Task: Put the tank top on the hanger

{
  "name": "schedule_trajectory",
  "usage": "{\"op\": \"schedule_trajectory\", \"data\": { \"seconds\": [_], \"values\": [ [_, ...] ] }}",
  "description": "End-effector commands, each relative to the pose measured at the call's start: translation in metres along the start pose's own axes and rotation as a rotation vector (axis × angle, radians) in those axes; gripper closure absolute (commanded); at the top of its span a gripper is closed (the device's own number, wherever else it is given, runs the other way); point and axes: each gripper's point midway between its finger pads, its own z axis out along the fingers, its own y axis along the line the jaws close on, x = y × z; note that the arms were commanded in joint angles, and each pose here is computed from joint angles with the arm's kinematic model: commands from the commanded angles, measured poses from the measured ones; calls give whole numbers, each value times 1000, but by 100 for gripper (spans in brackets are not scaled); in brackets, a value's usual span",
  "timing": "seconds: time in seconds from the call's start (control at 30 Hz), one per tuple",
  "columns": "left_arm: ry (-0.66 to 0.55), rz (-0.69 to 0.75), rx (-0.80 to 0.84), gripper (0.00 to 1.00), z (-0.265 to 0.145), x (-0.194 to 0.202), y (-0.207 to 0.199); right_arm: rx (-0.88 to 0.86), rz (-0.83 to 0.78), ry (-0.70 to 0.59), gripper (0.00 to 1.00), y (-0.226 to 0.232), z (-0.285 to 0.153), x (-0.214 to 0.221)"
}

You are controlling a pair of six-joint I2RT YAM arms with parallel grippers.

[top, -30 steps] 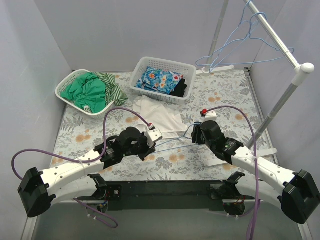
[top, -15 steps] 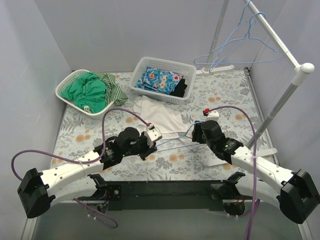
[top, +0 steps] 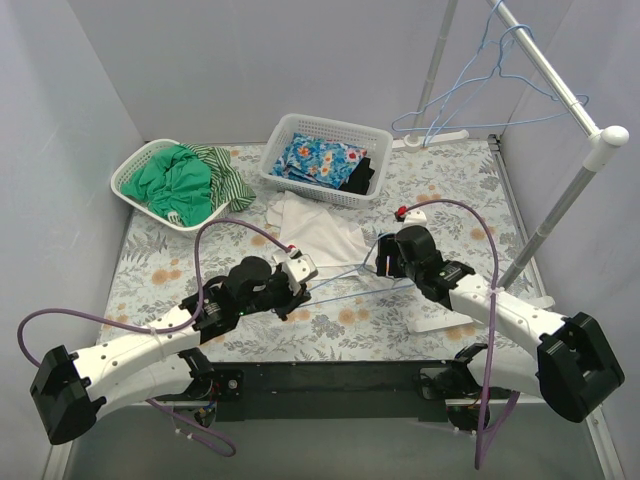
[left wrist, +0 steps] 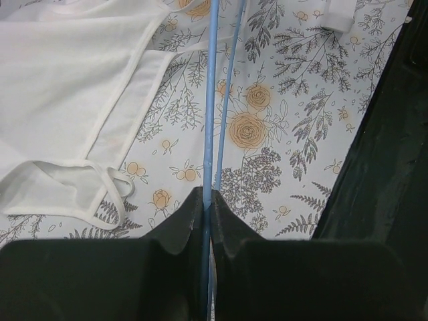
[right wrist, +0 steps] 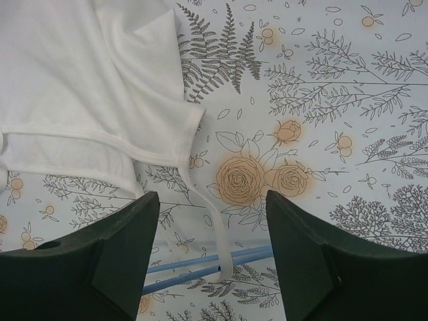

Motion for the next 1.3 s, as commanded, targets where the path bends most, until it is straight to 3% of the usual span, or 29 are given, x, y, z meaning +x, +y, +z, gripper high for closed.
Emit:
{"op": "schedule_trajectory", "data": {
  "seconds": [0.0, 0.67, 1.0, 1.27],
  "values": [
    [-74, -8, -48, 100, -7, -16, 8, 27, 48, 53, 26, -4, 7, 7],
    [-164, -37, 3, 100, -10, -37, -2, 69, 35, 120, 23, -9, 27, 27],
    [-247, -57, -51, 100, -21, -50, 6, 93, 30, 127, 22, -13, 29, 29],
    [-148, -67, -56, 100, -8, -27, 8, 51, 61, 32, 22, -7, 14, 5]
  ]
}}
